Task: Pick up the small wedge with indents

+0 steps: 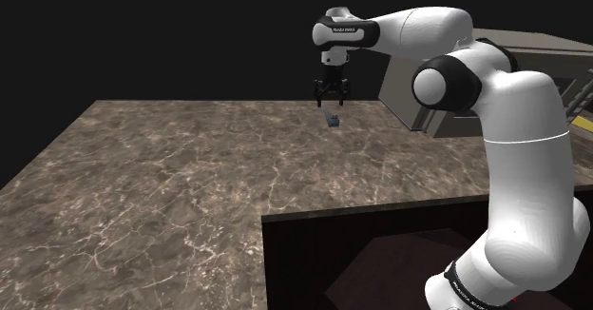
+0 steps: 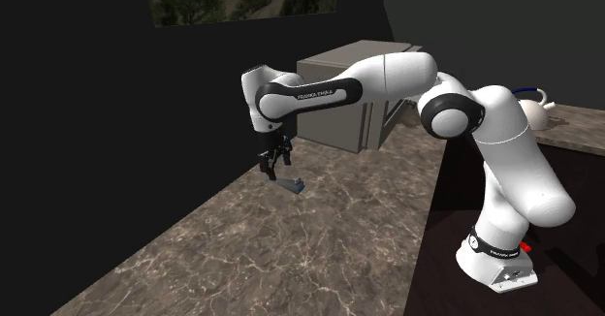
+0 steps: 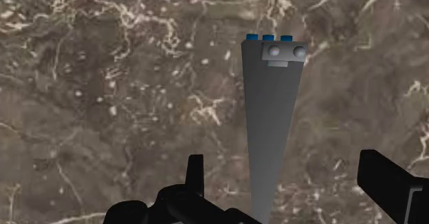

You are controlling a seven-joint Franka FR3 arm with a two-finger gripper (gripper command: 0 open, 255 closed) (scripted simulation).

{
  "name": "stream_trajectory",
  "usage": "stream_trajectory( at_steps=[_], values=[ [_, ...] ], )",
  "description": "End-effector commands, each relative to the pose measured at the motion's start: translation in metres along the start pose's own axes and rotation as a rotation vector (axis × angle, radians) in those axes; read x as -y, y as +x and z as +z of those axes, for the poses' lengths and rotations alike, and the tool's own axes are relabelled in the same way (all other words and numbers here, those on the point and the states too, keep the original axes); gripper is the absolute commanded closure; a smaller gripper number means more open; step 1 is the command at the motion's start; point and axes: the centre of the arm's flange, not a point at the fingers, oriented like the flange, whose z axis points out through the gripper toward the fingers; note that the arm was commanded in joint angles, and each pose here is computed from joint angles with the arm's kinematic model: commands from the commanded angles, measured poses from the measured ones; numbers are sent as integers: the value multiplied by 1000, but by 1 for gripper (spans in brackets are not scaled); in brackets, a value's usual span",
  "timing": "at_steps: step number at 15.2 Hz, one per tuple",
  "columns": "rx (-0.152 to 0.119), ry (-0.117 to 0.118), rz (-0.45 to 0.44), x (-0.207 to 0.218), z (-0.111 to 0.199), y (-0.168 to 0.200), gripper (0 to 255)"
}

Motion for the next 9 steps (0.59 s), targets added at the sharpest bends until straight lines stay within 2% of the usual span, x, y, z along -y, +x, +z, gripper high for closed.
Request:
stream_trajectory(
  at_steps=[1, 6, 8, 9],
  values=[
    [0, -1, 4, -1, 7, 5, 0],
    [0, -1, 4, 0, 36, 11, 0],
    [0, -1, 4, 0, 36, 11, 0],
    [-1, -1, 4, 0, 36, 11, 255]
  ],
)
